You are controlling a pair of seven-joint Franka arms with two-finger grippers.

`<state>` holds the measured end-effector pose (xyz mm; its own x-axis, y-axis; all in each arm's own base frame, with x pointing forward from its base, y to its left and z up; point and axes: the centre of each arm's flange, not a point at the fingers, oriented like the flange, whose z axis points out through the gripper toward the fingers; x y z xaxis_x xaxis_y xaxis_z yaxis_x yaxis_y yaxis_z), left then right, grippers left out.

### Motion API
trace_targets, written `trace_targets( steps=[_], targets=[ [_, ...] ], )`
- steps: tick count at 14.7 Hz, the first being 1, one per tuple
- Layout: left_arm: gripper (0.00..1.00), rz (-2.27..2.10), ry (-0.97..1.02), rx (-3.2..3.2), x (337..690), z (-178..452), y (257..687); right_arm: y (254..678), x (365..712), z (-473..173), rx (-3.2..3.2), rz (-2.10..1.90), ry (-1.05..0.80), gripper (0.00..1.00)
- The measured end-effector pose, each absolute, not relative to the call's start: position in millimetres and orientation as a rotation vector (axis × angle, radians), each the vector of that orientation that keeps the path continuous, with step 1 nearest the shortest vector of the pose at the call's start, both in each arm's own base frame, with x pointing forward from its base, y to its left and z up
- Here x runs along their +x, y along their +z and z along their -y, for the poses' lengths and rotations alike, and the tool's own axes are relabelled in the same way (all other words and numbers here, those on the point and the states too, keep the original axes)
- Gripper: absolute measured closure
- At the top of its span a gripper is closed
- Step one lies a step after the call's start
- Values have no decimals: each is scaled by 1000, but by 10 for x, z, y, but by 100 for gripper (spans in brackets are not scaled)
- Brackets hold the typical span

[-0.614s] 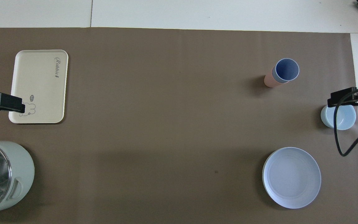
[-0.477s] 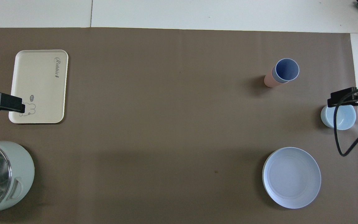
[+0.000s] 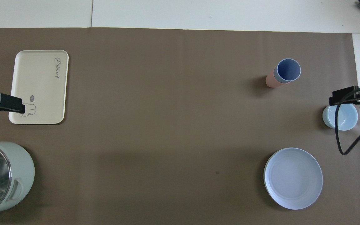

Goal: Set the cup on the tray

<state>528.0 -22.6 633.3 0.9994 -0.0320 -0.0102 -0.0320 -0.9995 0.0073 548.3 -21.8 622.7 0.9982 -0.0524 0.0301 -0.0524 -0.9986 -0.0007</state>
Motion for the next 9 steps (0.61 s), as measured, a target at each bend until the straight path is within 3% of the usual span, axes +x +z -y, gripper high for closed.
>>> trace_targets(
  steps=[9],
  targets=[
    [0, 50, -16, 3134, 5280, 226, 6333, 6037, 5796, 822, 3006, -670, 330, 0]
  ],
)
